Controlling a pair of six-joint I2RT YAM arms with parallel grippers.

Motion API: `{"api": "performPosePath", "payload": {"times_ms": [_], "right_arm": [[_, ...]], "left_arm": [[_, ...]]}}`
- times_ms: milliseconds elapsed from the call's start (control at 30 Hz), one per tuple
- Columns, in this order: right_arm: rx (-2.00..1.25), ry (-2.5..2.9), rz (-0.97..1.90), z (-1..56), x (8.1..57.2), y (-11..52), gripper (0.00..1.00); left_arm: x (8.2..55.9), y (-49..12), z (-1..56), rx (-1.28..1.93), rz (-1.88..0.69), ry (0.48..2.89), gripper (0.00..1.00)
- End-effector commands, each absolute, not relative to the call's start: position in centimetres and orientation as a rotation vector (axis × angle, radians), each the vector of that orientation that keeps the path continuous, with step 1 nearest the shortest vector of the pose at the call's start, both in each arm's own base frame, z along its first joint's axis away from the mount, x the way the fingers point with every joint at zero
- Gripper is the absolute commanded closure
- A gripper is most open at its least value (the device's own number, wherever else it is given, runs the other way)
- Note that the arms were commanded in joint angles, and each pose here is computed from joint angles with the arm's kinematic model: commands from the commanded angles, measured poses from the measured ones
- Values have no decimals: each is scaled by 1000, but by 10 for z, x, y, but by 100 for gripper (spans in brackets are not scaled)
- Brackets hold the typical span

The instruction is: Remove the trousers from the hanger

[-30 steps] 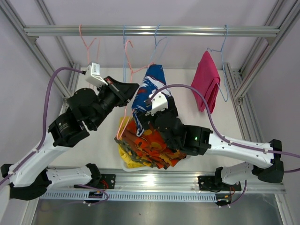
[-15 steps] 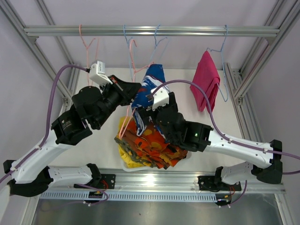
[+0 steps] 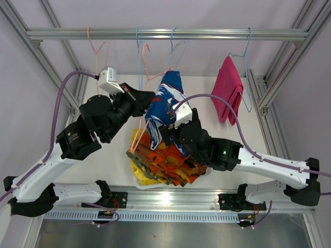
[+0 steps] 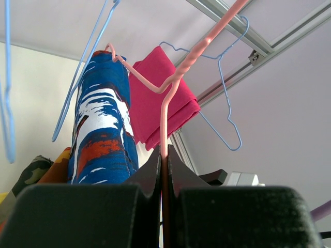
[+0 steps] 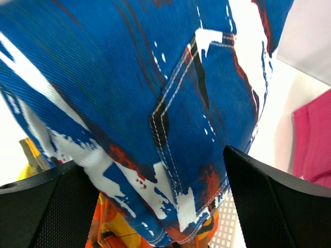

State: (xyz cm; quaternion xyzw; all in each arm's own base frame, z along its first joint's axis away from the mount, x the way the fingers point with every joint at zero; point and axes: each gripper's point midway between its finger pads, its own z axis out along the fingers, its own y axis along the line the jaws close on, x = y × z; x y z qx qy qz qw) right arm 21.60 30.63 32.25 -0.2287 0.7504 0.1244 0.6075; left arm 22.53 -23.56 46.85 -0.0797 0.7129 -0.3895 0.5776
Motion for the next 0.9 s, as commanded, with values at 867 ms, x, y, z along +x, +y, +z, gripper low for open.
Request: {"api": "performPosePath", "payload": {"times_ms": [867], "right_arm": [[-355,1557,167,401,264,315,6]], "left_arm": [[220,-216,512,-226,-962,1517,99]]}}
